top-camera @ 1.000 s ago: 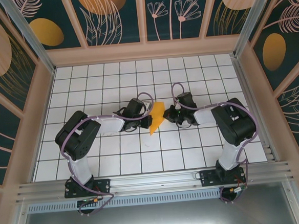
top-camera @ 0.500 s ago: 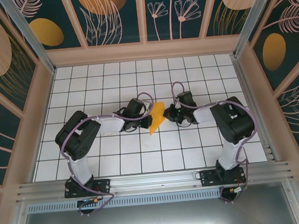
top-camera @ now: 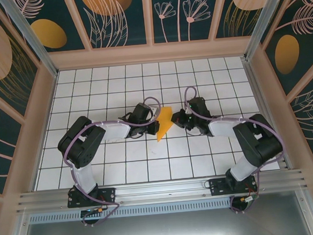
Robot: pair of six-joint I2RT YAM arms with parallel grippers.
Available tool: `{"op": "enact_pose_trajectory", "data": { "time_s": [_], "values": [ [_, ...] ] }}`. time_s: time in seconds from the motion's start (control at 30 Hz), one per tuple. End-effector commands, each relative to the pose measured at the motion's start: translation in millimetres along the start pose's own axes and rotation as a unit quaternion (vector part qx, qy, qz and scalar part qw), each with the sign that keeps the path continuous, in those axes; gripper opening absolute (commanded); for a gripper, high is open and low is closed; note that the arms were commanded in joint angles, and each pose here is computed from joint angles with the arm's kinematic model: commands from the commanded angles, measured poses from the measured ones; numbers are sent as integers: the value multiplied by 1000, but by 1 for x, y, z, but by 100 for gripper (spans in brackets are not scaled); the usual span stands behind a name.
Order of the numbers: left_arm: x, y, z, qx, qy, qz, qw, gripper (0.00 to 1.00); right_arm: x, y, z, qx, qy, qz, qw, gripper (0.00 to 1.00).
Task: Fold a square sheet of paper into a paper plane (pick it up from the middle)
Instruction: Third fold the triangle at the center of the table.
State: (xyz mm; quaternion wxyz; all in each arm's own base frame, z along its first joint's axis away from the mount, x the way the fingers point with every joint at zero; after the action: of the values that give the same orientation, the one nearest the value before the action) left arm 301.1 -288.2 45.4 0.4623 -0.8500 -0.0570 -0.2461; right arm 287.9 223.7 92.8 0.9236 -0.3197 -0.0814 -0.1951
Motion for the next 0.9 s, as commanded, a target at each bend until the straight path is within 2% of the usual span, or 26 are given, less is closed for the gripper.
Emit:
{"op": "enact_pose_trajectory", "data": {
  "time_s": [0.0, 0.2, 0.37, 0.63, 0.87],
  "values": [
    [-28, 8, 16, 27, -7, 51, 998, 8, -33, 3, 5, 10, 13, 13, 1000, 0],
    [-29, 9, 15, 23, -6, 52, 998, 8, -77, 16, 21, 46, 16, 50, 998, 0],
    [-29, 10, 16, 24, -6, 54, 998, 8, -81, 30, 33, 58, 3, 72, 996, 0],
    [-29, 10, 16, 24, -6, 55, 998, 8, -89, 50, 18, 23, 12, 106, 994, 0],
    [-30, 10, 16, 25, -6, 55, 998, 8, -95, 54, -3, -48, 17, 120, 992, 0]
  ]
}}
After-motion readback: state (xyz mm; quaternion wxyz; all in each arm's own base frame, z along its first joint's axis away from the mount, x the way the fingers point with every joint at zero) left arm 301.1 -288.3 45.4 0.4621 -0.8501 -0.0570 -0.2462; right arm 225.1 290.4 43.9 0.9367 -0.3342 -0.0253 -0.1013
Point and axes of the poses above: each hand's point on the last joint's axis, 136 mm out from that joint toward the fingers, its own y axis out along the fingers, its own z axis along the line the jaws close on, x = y × z, the point moved 4 cm from there along -y, back along the fingers, and after that the axes turned 6 degrees about -y, right-handed, at the moved point
